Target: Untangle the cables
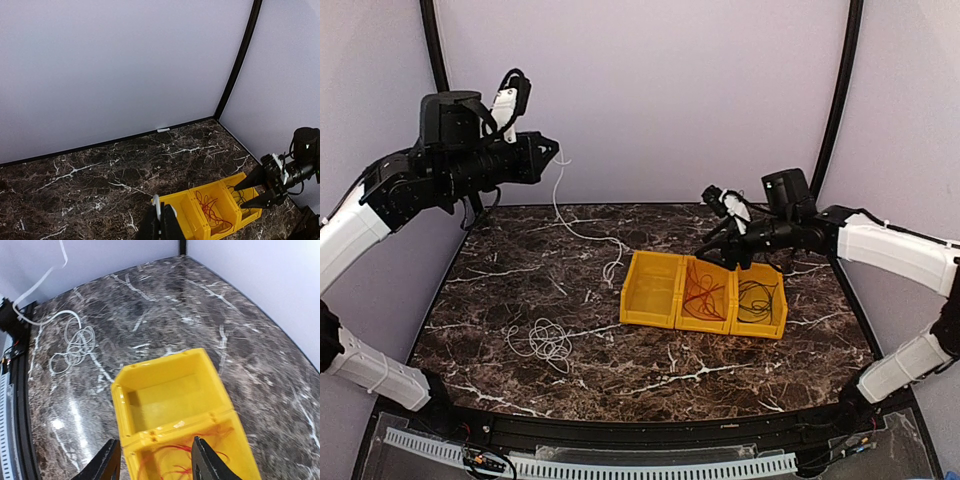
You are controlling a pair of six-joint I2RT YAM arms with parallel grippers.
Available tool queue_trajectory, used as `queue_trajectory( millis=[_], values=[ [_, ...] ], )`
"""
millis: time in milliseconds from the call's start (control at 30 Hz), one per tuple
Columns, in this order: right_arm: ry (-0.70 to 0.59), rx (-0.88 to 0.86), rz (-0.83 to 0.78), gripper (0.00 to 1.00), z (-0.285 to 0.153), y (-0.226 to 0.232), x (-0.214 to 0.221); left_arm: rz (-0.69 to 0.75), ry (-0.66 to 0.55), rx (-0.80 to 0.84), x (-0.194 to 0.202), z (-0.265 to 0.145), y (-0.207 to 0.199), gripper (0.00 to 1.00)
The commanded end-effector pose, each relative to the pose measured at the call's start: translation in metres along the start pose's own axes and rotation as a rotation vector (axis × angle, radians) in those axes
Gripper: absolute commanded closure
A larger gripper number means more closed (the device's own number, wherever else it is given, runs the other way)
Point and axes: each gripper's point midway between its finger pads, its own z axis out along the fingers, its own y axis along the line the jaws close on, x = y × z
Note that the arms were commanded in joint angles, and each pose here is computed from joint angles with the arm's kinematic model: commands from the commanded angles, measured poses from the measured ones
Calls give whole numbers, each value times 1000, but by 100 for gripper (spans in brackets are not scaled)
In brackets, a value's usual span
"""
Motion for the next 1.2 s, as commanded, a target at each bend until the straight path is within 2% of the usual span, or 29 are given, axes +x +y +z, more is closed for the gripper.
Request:
queue_trajectory(
  millis=[0, 133, 267, 667, 767, 900, 1033, 1167],
  values=[
    [-38, 152, 60, 50, -40, -46, 24, 18, 90, 78, 28, 19, -16, 100],
    [-93, 218, 160, 50, -68, -76, 54, 36, 138, 127, 47, 44, -31, 100],
    [-106, 302, 212, 50, -89, -104, 65, 41, 169, 165, 61, 64, -42, 100],
    [-104, 313, 198, 50, -93, -109, 68, 27, 168, 208, 64, 90, -58, 100],
    [-103, 316, 197, 50, -93, -110, 68, 16, 150, 220, 58, 92, -62, 100],
    [-104, 312, 196, 50, -93, -109, 68, 22, 67, 200, 27, 83, -62, 100],
    [-104, 311, 193, 50, -93, -109, 68, 87, -42, 33, -9, 70, -37, 100],
    [-105, 310, 190, 50, -94, -108, 67, 132, -73, -18, -18, 65, -30, 100]
  ],
)
